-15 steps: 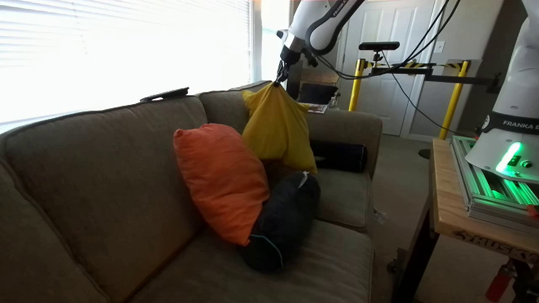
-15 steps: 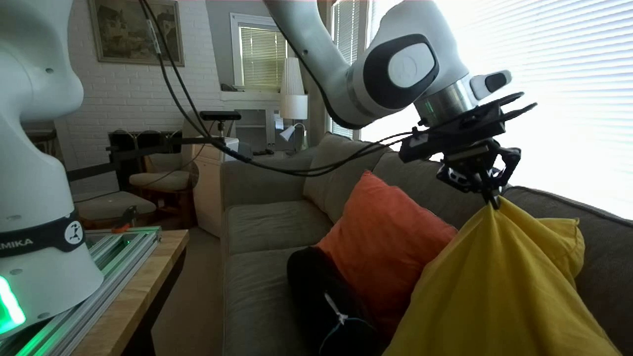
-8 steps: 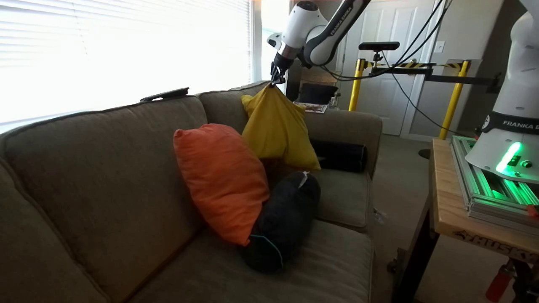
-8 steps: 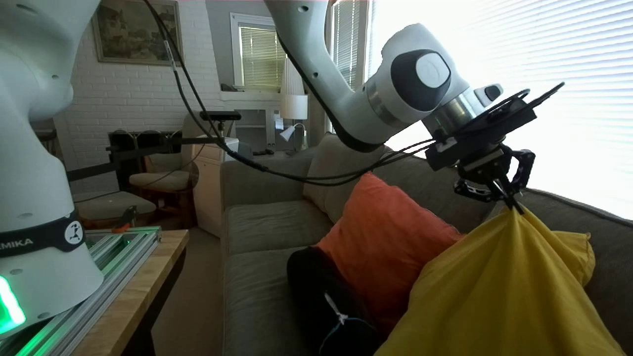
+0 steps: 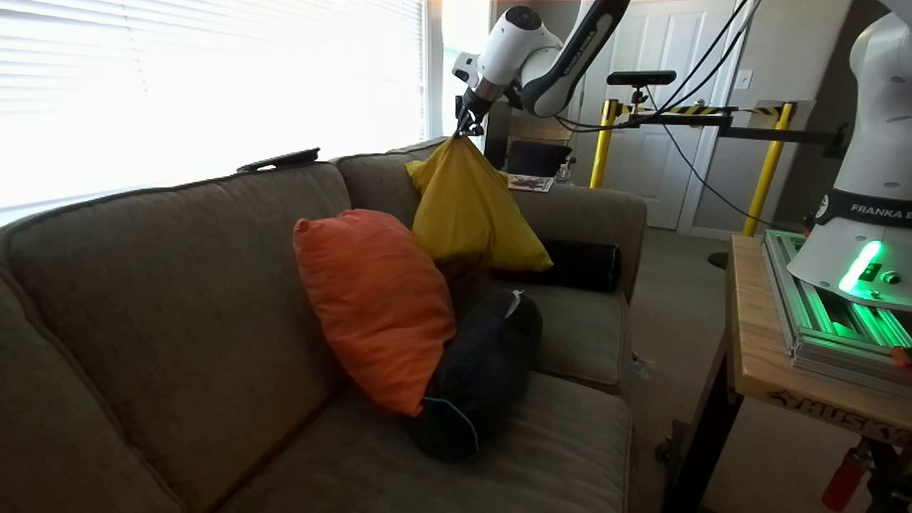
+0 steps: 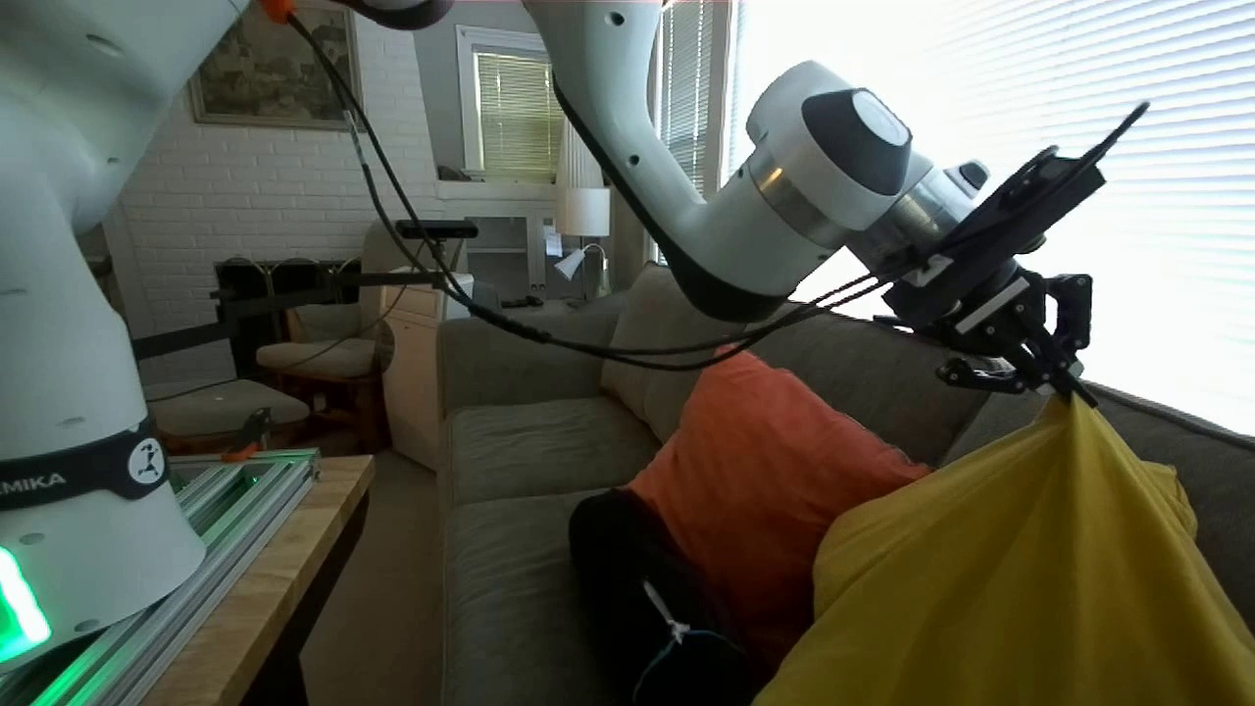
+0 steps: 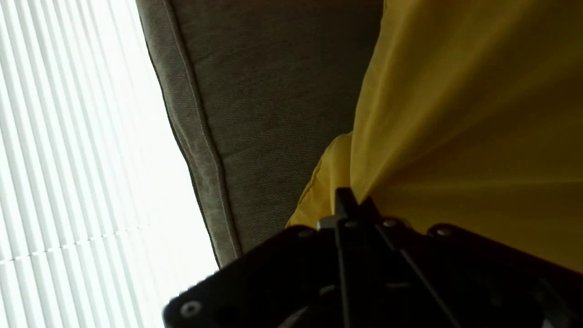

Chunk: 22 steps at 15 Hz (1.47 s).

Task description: Move the yellow pillow to the right, then the orange pillow to the left

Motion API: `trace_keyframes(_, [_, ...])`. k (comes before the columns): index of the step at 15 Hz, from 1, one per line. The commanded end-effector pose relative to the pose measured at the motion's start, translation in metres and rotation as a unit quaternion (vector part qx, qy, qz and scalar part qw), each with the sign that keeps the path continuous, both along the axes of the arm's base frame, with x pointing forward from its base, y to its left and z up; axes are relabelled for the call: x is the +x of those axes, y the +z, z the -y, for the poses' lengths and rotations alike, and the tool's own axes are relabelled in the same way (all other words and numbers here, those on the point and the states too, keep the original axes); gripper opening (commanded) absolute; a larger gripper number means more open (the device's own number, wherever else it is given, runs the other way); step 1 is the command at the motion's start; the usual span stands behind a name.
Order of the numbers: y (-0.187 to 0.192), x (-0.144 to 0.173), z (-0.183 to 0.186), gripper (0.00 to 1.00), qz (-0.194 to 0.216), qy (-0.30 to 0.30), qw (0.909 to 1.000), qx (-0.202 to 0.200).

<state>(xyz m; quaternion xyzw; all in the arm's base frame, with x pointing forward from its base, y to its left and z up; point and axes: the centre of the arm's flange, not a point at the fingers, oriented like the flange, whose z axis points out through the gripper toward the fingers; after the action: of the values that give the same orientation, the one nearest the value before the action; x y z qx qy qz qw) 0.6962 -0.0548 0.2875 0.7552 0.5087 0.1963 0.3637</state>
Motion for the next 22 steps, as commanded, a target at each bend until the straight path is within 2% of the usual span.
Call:
trace_keyframes(1, [-0.031, 0.01, -0.003, 0.0, 0.054, -0.021, 0.9983, -0.006])
trace_keyframes(6, [-0.078, 0.031, -0.018, 0.0, 0.091, -0.143, 0.982, 0.084])
trace_keyframes(10, [-0.118, 0.035, -0.032, 0.0, 0.098, -0.179, 0.9733, 0.106])
trace_keyframes(11, [-0.123, 0.036, -0.034, 0.26, 0.098, -0.186, 0.9716, 0.108])
trace_keyframes(13, [-0.131, 0.038, -0.038, 0.32, 0.101, -0.201, 0.9679, 0.112])
trace_keyframes(16, [-0.126, 0.033, -0.046, 0.54, 0.094, -0.218, 0.9629, 0.129])
trace_keyframes(19, [-0.105, 0.017, -0.059, 0.74, 0.06, -0.235, 0.9569, 0.16])
trace_keyframes(22, [-0.067, -0.006, -0.07, 0.95, 0.0, -0.253, 0.9458, 0.203])
